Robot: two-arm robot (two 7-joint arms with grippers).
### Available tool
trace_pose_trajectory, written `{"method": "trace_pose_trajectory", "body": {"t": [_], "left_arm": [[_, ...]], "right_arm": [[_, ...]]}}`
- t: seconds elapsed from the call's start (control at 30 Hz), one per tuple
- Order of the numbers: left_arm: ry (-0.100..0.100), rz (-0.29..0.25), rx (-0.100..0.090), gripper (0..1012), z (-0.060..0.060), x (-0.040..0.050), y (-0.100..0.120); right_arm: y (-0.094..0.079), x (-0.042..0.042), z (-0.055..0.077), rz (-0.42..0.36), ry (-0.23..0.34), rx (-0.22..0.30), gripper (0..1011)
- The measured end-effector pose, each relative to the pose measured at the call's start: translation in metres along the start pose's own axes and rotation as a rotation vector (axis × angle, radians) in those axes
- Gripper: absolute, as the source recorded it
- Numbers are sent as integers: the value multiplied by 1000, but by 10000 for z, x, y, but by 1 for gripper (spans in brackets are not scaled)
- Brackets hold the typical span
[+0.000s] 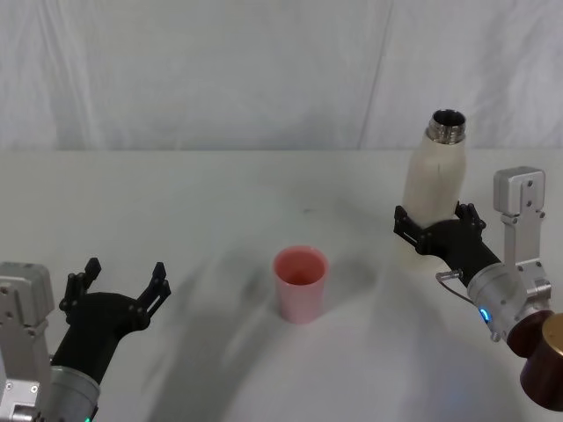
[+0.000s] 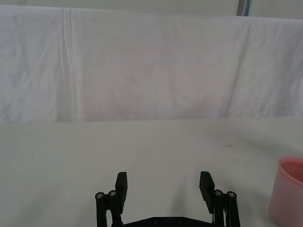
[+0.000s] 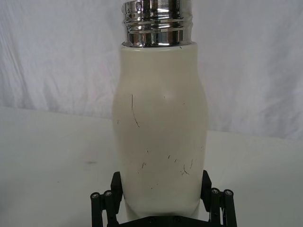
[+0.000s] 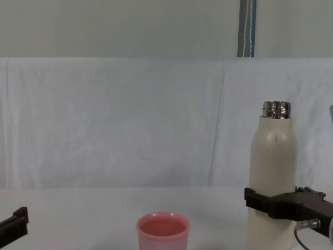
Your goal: Grasp the thermos with one hand and pour water into the cup lid.
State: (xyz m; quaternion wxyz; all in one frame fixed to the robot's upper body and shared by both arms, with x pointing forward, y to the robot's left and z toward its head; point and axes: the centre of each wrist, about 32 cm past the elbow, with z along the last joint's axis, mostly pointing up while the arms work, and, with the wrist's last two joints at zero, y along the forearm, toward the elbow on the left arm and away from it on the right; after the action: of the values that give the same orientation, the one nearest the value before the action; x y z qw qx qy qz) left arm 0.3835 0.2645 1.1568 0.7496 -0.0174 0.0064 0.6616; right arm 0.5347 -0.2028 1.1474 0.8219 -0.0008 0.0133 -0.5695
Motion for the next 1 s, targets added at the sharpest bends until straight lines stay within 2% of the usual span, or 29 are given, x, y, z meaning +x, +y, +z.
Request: {"method": "trace_pose_trajectory", "body": {"t": [1.0], "left_arm": [[0, 0, 0, 1001, 0, 0, 0]], "right_arm": [[-11, -3, -7, 0, 1, -1, 1000]]}}
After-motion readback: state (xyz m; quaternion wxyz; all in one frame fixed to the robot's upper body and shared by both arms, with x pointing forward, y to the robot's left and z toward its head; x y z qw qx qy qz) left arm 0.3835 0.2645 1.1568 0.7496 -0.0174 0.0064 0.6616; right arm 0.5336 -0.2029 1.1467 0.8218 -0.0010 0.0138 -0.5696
